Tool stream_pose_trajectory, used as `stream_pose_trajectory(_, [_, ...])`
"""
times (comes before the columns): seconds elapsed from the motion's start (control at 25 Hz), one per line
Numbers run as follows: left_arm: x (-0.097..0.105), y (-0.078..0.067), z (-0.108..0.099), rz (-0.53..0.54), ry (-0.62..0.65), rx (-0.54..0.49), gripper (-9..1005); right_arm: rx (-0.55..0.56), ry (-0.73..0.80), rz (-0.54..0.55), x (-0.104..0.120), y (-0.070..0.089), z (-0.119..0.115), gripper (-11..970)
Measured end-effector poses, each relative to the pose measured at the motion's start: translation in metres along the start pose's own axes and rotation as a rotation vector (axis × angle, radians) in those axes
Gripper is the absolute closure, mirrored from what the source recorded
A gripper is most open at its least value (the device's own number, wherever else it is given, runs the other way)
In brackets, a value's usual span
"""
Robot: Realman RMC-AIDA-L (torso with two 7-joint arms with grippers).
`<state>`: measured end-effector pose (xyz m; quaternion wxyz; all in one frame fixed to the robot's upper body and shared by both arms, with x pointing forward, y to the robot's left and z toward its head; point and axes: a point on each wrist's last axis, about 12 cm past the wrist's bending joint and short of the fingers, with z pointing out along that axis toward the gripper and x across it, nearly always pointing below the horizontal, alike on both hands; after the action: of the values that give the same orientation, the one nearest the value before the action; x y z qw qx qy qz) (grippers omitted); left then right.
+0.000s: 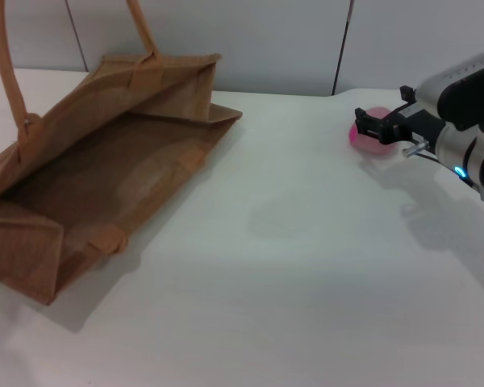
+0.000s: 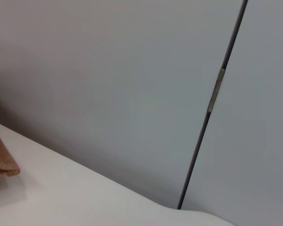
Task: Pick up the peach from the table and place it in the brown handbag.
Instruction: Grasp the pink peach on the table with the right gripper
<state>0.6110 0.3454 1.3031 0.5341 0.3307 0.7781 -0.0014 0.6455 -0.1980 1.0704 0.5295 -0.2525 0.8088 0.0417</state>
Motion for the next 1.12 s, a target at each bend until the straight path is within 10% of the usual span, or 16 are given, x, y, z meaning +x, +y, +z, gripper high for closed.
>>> stream_pose_trajectory(1.12, [-0.005, -0.005, 0.0, -0.007, -0.054, 0.043, 888, -0.023, 0.04, 0.029, 0.02, -0.004, 0.001, 90])
